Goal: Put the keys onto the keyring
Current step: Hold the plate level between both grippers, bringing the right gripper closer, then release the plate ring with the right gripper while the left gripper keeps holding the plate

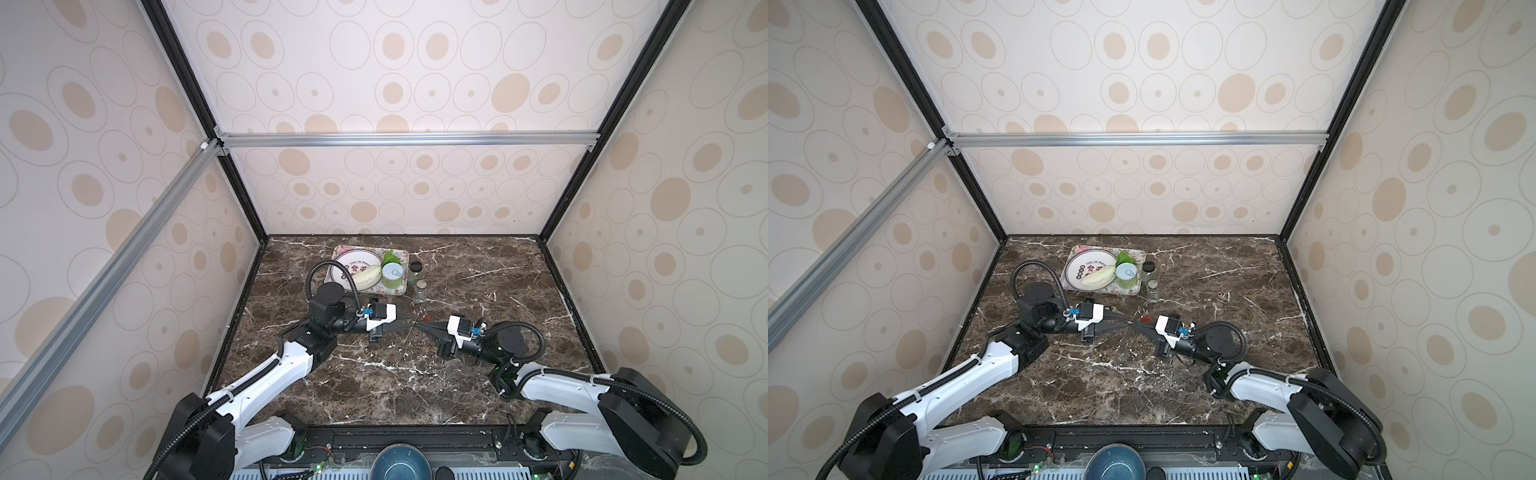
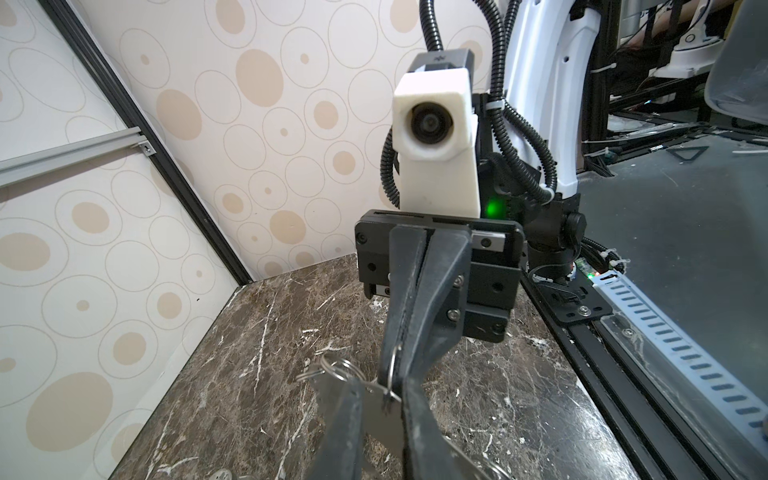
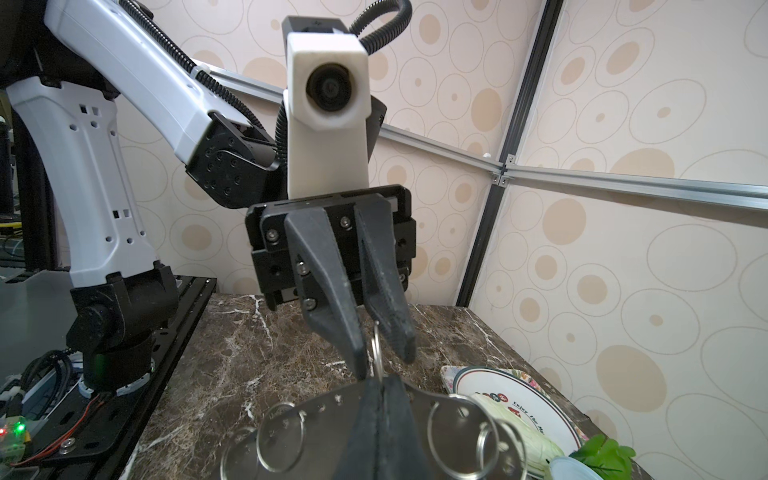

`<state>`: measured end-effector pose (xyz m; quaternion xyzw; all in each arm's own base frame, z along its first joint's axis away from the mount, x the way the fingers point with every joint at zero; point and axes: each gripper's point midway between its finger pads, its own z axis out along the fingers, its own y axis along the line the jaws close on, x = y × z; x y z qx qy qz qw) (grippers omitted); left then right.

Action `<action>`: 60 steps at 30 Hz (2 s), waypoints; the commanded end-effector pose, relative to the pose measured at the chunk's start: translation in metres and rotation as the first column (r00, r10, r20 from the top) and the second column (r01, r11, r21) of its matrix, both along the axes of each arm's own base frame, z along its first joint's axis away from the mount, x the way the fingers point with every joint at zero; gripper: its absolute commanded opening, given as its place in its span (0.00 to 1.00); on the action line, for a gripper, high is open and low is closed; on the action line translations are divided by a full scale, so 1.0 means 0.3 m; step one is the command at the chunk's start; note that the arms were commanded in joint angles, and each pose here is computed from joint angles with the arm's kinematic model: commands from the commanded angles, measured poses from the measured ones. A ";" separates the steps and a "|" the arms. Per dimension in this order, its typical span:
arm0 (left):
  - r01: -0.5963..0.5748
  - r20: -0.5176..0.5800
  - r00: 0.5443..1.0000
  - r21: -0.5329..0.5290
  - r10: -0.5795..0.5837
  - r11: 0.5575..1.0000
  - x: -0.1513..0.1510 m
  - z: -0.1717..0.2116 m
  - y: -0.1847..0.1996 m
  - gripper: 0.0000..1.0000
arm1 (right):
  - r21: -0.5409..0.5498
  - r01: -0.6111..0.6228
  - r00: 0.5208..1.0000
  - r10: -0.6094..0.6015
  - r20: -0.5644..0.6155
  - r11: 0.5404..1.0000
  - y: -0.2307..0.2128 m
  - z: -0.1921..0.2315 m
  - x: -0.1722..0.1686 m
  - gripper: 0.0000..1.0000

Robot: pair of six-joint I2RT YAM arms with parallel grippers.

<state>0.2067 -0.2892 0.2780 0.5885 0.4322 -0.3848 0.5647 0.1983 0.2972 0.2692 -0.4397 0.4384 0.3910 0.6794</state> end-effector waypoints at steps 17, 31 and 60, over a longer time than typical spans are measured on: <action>-0.077 0.024 0.997 -0.028 0.078 0.997 0.053 0.054 0.004 0.00 | 0.065 0.111 0.994 -0.110 -0.019 0.992 -0.010 0.079 0.073 0.23; -0.106 0.008 0.994 -0.072 0.107 0.992 0.052 0.070 0.012 0.00 | 0.010 0.212 0.977 -0.211 -0.017 0.977 0.002 0.065 0.117 0.00; -0.315 -0.113 0.947 -0.149 0.301 0.937 0.160 0.145 0.045 0.00 | -0.109 0.334 0.934 -0.313 0.172 0.936 0.136 -0.014 0.125 0.00</action>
